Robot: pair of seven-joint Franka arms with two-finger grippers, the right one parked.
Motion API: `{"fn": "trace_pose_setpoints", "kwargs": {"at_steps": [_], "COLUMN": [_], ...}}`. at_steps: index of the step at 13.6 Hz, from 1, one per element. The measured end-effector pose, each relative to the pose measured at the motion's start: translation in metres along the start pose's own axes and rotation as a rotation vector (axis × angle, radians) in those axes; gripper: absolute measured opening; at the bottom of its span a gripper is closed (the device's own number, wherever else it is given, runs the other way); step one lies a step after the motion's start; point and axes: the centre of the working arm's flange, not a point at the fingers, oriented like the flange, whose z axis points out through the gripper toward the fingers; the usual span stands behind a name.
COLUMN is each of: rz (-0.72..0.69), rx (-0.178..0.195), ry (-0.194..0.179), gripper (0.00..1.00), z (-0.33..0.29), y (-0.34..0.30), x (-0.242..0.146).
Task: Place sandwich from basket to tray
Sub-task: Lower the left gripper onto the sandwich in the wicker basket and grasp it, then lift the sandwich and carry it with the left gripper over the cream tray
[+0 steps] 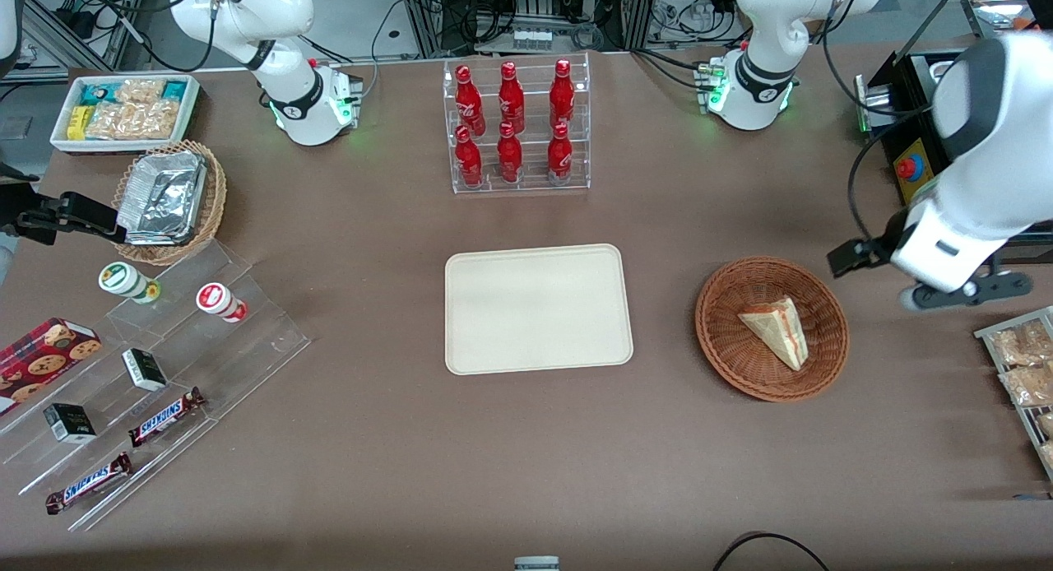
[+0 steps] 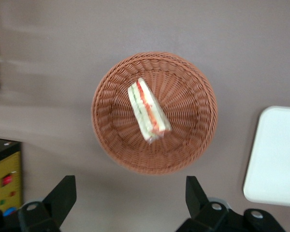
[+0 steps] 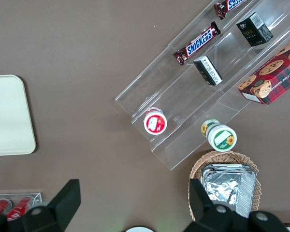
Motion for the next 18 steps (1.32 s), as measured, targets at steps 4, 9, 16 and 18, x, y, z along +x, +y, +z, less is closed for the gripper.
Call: {"fn": "trace_pose_setpoints", "kwargs": {"at_steps": [4, 9, 16, 18], "rz": [-0.253, -0.433, -0.435, -0.434], "rx": [-0.060, -0.111, -0.114, -0.125], "ry": [0.118, 0.169, 0.152, 0.160], "gripper": [1.00, 1.00, 1.00, 1.00], "z": [0.077, 0.142, 0.210, 0.236], "y": [0.008, 0.007, 0.012, 0.014], "x": [-0.005, -0.027, -0.028, -0.026]}}
